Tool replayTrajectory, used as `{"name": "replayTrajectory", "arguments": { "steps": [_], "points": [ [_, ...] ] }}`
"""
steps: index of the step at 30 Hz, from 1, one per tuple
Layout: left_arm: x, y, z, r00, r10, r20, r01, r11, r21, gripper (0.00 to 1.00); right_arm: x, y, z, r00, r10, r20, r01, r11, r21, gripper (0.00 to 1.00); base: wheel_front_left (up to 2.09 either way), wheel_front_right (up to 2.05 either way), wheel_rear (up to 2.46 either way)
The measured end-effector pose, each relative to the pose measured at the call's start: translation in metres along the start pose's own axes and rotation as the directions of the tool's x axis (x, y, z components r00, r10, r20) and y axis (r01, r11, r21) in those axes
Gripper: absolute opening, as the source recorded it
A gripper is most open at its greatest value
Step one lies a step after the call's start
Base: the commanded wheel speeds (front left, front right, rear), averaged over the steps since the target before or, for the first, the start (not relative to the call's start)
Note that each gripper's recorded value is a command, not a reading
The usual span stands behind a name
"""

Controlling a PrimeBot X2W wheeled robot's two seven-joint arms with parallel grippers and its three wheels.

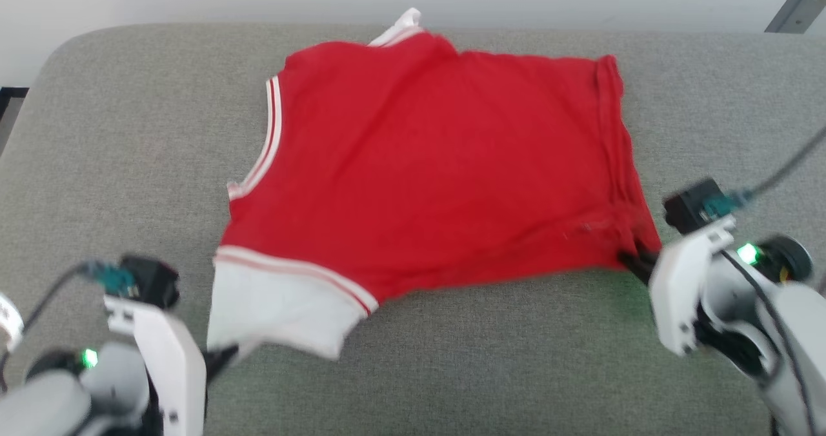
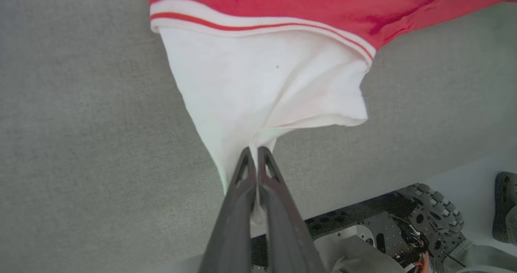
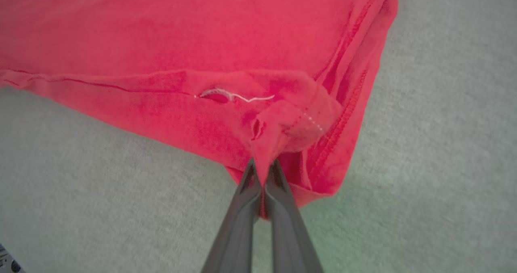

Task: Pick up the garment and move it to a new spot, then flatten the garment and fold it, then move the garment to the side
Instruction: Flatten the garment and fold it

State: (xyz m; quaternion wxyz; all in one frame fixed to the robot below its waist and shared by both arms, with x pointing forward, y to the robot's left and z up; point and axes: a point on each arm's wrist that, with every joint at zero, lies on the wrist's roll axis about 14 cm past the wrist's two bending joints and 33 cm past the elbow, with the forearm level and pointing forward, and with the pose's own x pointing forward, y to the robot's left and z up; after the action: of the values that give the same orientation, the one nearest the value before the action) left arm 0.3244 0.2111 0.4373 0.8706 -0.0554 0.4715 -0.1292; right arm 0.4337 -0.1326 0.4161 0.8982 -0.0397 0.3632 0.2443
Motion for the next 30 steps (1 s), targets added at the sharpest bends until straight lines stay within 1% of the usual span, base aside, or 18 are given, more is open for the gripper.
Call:
{"name": "replayTrajectory", "arguments": {
  "steps": [5,7,10,13,17,20,24,30],
  "points": [
    [-0.009,-0.016,-0.038,0.996,-0.024,-0.087,0.020,0.998,-0.053,0.00,-0.025,0.009,-0.031,0.996,0.038,-0.080,-0.037,0.999,0.005,0.00,0.00,0.00,0.00],
    [-0.011,-0.021,-0.051,0.993,-0.034,-0.116,0.026,0.997,-0.072,0.00,-0.034,0.013,-0.040,0.992,0.050,-0.112,-0.051,0.999,-0.008,0.00,0.00,0.00,0.00],
    [-0.014,-0.028,-0.071,0.983,-0.050,-0.174,0.032,0.994,-0.101,0.00,-0.046,0.019,-0.053,0.986,0.075,-0.152,-0.076,0.997,0.003,0.00,0.00,0.00,0.00],
    [-0.015,-0.033,-0.079,0.977,-0.062,-0.202,0.038,0.992,-0.123,0.00,-0.052,0.022,-0.061,0.981,0.086,-0.176,-0.086,0.996,0.009,0.00,0.00,0.00,0.00],
    [-0.017,-0.030,-0.077,0.978,-0.050,-0.205,0.026,0.992,-0.120,0.00,-0.058,0.020,-0.059,0.984,0.085,-0.153,-0.080,0.996,0.041,0.00,0.00,0.00,0.00],
    [-0.020,-0.022,-0.057,0.987,-0.021,-0.161,0.008,0.997,-0.079,0.00,-0.060,0.021,-0.053,0.989,0.083,-0.123,-0.076,0.995,0.067,0.00,0.00,0.00,0.00],
    [-0.026,-0.007,-0.008,0.998,0.035,-0.046,-0.033,0.999,0.028,0.00,-0.062,0.015,-0.035,0.997,0.054,-0.058,-0.050,0.995,0.081,0.00,0.00,0.00,0.00],
    [-0.025,0.008,0.073,0.989,0.068,0.128,-0.091,0.980,0.179,0.00,-0.058,0.001,-0.005,0.999,-0.019,0.036,0.015,0.994,0.105,0.00,0.00,0.00,0.00]
  ]
}}
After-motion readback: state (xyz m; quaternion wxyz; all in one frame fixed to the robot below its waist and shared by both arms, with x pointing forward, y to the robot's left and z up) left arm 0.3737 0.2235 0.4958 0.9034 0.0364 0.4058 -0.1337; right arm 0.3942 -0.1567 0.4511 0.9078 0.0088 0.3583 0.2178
